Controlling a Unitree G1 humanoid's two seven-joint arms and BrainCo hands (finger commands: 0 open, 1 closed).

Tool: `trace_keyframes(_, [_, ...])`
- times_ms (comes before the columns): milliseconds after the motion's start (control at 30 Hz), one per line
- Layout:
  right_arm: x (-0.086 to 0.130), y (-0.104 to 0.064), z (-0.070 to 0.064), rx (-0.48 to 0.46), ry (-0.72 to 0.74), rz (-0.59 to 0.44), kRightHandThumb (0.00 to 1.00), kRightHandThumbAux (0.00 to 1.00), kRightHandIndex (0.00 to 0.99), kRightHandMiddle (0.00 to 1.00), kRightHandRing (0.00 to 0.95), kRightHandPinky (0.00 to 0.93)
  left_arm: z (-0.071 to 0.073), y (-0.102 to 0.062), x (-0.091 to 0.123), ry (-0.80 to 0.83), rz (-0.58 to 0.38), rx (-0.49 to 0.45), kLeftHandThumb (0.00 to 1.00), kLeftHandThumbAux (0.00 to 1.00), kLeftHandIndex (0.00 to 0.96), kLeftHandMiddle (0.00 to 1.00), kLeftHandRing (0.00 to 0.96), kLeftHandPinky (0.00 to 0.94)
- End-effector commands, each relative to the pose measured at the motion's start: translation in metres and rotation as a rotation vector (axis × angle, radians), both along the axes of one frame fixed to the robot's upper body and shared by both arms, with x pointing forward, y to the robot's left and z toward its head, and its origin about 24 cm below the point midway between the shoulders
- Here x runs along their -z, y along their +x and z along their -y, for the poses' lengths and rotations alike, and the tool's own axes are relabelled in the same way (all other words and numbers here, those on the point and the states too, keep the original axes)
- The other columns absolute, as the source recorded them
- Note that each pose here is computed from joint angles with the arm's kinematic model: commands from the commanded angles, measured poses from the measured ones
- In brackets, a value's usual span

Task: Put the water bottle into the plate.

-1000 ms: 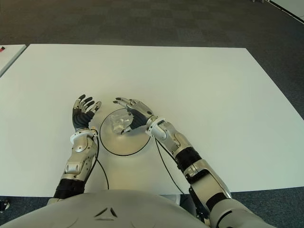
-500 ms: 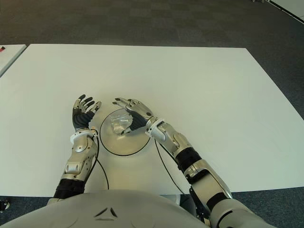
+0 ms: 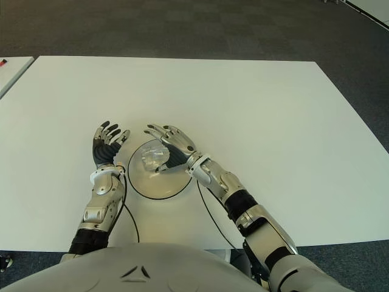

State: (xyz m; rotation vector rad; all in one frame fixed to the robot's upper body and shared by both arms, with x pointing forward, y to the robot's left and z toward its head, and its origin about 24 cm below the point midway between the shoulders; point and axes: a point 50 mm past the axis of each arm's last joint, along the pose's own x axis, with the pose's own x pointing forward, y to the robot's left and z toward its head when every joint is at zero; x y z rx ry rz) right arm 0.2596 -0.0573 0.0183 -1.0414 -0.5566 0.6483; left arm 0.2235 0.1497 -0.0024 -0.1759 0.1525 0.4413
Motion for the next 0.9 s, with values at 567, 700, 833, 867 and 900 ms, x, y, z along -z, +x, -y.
trace_keyframes(567, [-0.0079,-0.0020,0.0001,0.005,0.038,-0.006,0.090,0.754,0.000,0.000,0.000,0.072,0.0269,0.0003,0.0007,-0.104,-0.016,-0.008,0.071,0.890,0.196,0.263,0.271,0.293])
trace_keyframes(700, [-0.0081,-0.0022,0.0000,0.037,0.132,-0.028,0.244,0.726,0.000,0.020,0.053,0.183,0.0267,0.0003,0.0009,-0.103,-0.019,-0.006,0.070,0.886,0.200,0.267,0.273,0.291])
trace_keyframes(833, [-0.0074,-0.0023,0.0005,0.064,0.198,-0.044,0.440,0.686,0.008,0.102,0.183,0.317,0.0265,0.0002,0.0011,-0.103,-0.019,-0.005,0.068,0.881,0.202,0.268,0.272,0.285])
trace_keyframes(867, [-0.0073,-0.0023,0.0005,0.065,0.203,-0.045,0.455,0.682,0.009,0.111,0.194,0.327,0.0265,0.0002,0.0011,-0.103,-0.019,-0.005,0.068,0.881,0.202,0.268,0.272,0.285])
trace_keyframes(900, [-0.0073,-0.0023,0.0006,0.072,0.216,-0.042,0.476,0.678,0.011,0.123,0.211,0.343,0.0265,0.0001,0.0011,-0.104,-0.019,-0.005,0.068,0.880,0.203,0.268,0.272,0.285])
